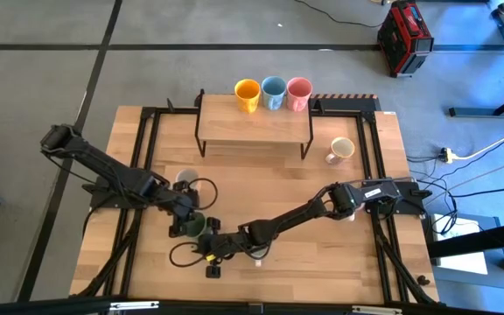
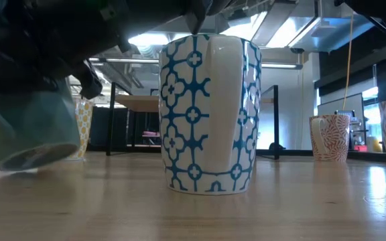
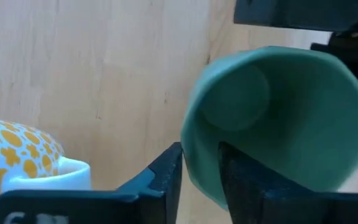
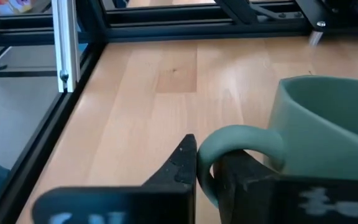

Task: Place coffee mugs
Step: Put the green mug on the shelf

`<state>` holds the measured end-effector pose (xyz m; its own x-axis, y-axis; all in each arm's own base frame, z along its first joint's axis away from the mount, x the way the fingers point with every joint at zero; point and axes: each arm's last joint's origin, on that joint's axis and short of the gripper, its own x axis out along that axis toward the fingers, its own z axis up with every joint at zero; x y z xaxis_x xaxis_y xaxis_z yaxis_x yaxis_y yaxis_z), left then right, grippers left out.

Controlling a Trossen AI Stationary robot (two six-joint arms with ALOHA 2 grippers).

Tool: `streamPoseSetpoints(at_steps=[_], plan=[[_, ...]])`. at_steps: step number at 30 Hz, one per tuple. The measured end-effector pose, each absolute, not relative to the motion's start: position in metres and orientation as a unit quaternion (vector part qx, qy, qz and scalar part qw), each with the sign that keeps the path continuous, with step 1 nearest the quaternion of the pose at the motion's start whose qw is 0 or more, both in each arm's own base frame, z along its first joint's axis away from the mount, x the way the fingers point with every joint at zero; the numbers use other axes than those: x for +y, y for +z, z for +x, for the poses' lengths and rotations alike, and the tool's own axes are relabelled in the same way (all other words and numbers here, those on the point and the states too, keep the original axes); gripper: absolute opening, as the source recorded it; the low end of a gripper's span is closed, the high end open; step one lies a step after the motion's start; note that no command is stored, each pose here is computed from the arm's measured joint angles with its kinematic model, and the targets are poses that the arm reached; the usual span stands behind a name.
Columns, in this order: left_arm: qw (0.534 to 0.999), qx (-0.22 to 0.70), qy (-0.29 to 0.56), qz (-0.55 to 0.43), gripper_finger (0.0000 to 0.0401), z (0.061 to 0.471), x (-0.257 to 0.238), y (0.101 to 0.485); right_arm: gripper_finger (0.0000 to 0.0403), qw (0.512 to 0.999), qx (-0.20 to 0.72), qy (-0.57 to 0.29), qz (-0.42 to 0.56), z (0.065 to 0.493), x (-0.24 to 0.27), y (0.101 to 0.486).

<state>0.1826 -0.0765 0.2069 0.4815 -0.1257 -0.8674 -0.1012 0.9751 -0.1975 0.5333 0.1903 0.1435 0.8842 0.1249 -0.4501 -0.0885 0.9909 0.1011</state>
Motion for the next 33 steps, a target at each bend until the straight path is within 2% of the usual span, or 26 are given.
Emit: streamPoseSetpoints(at_steps=[7,17,33], plan=[[0.851,0.509,-0.025,-0.123,0.0114,0.169,-0.072,0.232,0.0013,0.970,0.235,0.056,0.038,0.532,0.191,0.150],[0.881,0.449,-0.043,-0.142,0.0112,0.138,-0.058,0.279,0.0013,0.975,0.212,0.060,0.033,0.530,0.190,0.174],[0.923,0.339,-0.047,-0.176,0.0111,0.094,-0.037,0.305,0.0013,0.982,0.185,0.044,0.007,0.536,0.189,0.228]])
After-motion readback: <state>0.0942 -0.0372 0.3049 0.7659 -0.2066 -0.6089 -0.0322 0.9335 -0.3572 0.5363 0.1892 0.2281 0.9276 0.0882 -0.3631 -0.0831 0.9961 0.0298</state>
